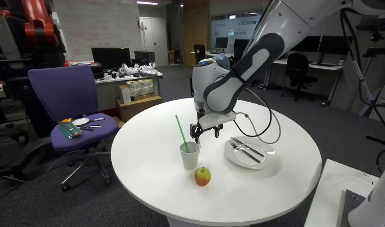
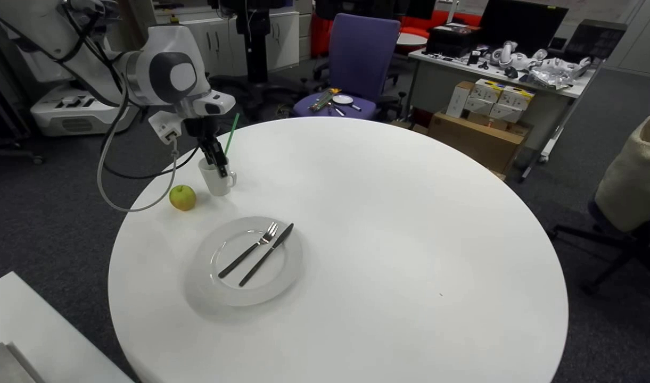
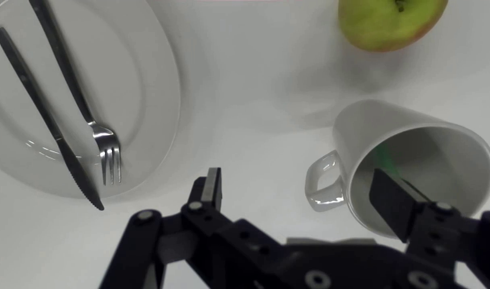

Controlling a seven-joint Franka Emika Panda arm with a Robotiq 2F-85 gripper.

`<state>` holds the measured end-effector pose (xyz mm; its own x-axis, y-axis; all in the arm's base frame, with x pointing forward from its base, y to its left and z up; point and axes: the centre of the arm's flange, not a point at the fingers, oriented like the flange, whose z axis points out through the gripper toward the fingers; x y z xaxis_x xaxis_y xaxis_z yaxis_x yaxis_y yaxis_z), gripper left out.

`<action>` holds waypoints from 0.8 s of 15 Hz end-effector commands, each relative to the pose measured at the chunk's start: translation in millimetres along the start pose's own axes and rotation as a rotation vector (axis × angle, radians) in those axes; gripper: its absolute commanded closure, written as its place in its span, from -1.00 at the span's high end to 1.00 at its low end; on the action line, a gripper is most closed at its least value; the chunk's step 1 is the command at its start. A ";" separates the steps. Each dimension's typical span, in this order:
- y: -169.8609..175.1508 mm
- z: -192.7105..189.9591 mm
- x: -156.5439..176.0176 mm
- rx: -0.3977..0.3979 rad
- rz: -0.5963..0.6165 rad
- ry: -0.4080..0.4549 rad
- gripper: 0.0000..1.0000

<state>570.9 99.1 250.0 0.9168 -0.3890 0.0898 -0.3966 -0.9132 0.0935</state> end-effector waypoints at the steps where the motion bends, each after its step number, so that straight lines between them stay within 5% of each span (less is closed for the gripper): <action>1: -0.2 2.9 -0.7 -0.003 -0.001 -0.004 1.00; 12: -10.4 14.7 5.0 0.013 0.047 -0.010 1.00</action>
<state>570.1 98.5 238.2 0.9140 -0.3989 0.0740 -0.4047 -0.9090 0.0994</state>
